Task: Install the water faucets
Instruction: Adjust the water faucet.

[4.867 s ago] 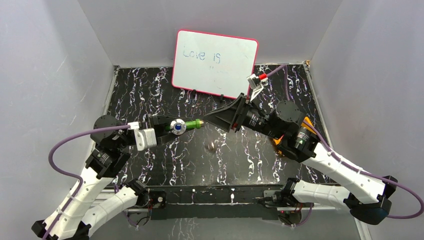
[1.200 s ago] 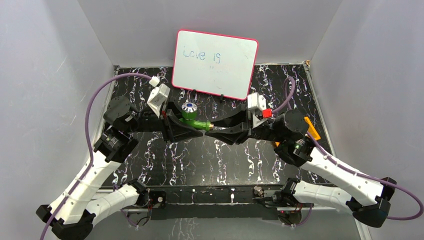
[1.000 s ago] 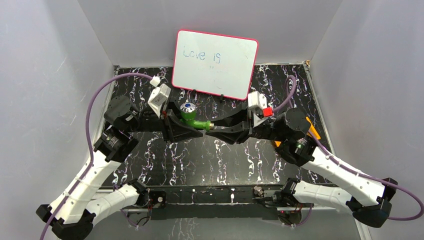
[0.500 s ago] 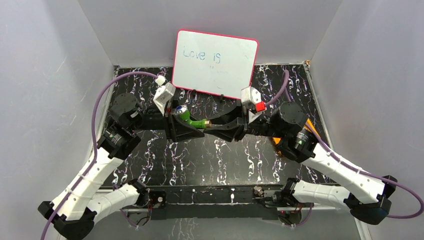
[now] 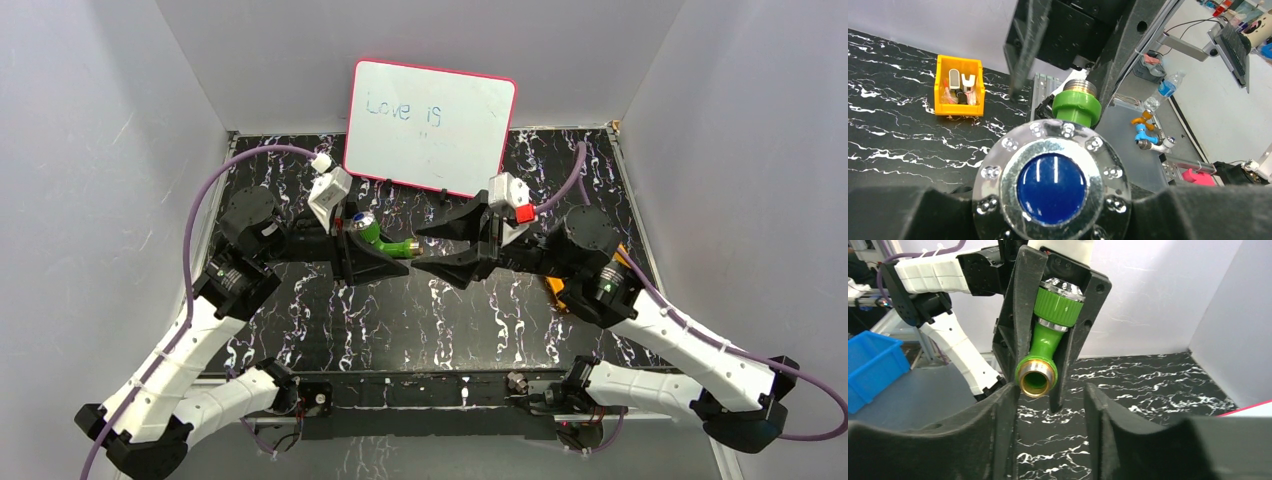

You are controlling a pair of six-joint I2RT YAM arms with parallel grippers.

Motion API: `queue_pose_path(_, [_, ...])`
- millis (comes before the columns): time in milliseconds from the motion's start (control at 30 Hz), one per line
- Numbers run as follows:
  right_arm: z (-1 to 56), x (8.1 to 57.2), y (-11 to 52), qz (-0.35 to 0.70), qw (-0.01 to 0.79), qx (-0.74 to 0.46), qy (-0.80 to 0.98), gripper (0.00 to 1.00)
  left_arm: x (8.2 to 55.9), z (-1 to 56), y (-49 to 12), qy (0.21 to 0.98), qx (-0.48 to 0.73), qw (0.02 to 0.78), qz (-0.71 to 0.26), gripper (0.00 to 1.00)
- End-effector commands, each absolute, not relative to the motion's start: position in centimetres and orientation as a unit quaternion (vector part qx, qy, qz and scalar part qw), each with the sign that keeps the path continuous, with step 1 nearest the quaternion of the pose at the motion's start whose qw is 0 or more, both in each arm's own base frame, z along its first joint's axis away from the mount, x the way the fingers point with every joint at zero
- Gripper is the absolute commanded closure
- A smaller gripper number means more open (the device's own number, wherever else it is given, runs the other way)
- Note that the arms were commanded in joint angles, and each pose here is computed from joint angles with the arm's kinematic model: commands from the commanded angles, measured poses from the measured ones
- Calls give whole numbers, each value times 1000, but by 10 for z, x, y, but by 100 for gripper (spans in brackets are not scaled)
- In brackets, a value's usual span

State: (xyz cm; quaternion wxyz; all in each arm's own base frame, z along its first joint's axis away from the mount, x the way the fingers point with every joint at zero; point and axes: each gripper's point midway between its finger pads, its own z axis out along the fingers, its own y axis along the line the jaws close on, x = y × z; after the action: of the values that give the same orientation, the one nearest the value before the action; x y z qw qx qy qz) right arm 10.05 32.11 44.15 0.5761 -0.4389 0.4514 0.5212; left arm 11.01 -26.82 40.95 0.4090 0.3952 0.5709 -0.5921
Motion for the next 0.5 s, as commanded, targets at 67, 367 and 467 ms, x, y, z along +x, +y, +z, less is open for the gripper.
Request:
queue_pose_path(67, [461,96,313,526,595,-433,427,29,98,428,-262,548,416,426,-587,100])
queue_pose_path(367, [455,95,327,542,575,-442,425,22,106,424,-263,562,409,427,-578,100])
queue_pose_path(467, [458,95,330,548,576,-438,419,23,108,421,-264,568,410,425,-573,100])
